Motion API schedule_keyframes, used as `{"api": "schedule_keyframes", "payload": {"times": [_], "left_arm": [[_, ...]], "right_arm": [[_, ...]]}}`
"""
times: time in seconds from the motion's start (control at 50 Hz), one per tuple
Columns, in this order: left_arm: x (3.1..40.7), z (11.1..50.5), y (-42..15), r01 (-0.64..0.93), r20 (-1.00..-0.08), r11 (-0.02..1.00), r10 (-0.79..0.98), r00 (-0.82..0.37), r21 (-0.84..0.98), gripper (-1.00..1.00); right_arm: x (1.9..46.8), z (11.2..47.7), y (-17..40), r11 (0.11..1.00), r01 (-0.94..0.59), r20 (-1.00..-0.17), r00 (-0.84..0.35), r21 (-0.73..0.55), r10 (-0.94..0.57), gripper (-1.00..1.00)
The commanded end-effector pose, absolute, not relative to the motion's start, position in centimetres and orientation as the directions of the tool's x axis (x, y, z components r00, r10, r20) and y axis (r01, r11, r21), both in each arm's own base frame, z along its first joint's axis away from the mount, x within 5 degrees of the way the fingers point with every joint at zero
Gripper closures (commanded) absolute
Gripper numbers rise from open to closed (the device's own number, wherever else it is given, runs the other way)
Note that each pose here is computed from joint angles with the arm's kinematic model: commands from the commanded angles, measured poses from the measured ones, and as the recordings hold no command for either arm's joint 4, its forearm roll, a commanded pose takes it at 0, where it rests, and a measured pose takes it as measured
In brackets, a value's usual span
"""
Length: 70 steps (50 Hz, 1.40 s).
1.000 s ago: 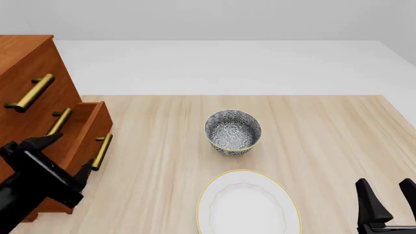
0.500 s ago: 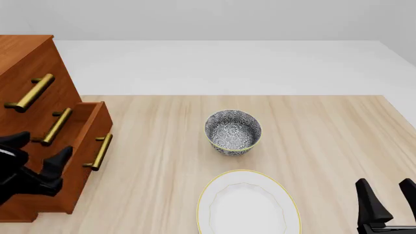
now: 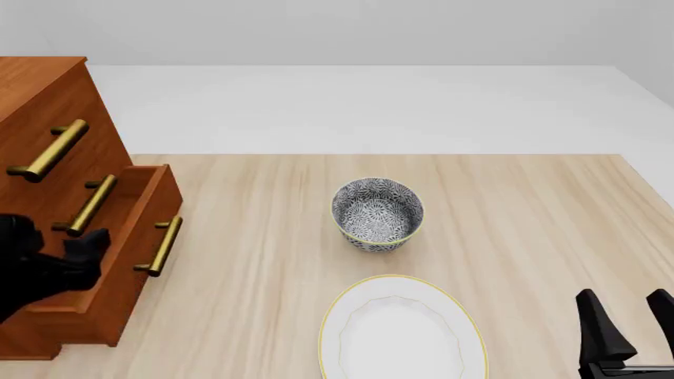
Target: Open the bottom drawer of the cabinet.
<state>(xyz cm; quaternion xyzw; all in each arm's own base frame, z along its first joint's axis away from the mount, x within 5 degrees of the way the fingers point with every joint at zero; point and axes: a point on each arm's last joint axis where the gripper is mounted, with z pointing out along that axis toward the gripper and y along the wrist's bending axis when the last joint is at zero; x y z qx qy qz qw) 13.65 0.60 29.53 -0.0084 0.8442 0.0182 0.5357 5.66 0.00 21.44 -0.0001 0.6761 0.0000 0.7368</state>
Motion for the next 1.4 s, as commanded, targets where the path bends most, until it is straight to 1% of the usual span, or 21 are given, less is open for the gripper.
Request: {"api": "schedule_keyframes", "payload": {"times": [0.02, 0.16, 0.22, 0.32, 0.46, 0.96, 1.24, 1.4], "left_arm": [[14.8, 28.8, 1.1, -0.093, -0.881, 0.995, -0.076, -0.467, -0.036, -1.0], [15.4, 29.5, 1.4, -0.111, -0.88, 0.993, -0.088, -0.467, -0.04, -1.0], [15.9, 29.0, 1.8, -0.147, -0.87, 0.988, -0.121, -0.478, -0.057, -1.0], [16.3, 29.0, 2.1, -0.159, -0.869, 0.985, -0.132, -0.477, -0.062, -1.0], [17.1, 27.8, 2.4, -0.174, -0.856, 0.983, -0.14, -0.498, -0.06, -1.0], [19.7, 25.2, 2.1, -0.127, -0.831, 0.991, -0.099, -0.547, -0.035, -1.0], [20.2, 24.7, 2.5, -0.136, -0.83, 0.991, -0.094, -0.55, -0.022, -1.0], [20.6, 23.9, 2.5, -0.136, -0.821, 0.991, -0.093, -0.563, -0.019, -1.0]], "right_arm": [[5.7, 21.4, 0.0, 1.0, 0.0, -0.996, 0.086, 0.0, 0.0, -1.0], [5.7, 21.4, 0.0, 1.0, 0.0, -0.996, 0.086, 0.0, 0.0, -1.0], [5.7, 21.4, 0.0, 1.0, 0.0, -0.996, 0.086, 0.0, 0.0, -1.0], [5.7, 21.4, 0.0, 1.0, 0.0, -0.996, 0.086, 0.0, 0.0, -1.0], [5.7, 21.4, 0.0, 1.0, 0.0, -0.996, 0.086, 0.0, 0.0, -1.0], [5.7, 21.4, 0.0, 1.0, 0.0, -0.996, 0.086, 0.0, 0.0, -1.0], [5.7, 21.4, 0.0, 1.0, 0.0, -0.996, 0.086, 0.0, 0.0, -1.0], [5.7, 21.4, 0.0, 1.0, 0.0, -0.996, 0.086, 0.0, 0.0, -1.0]]}}
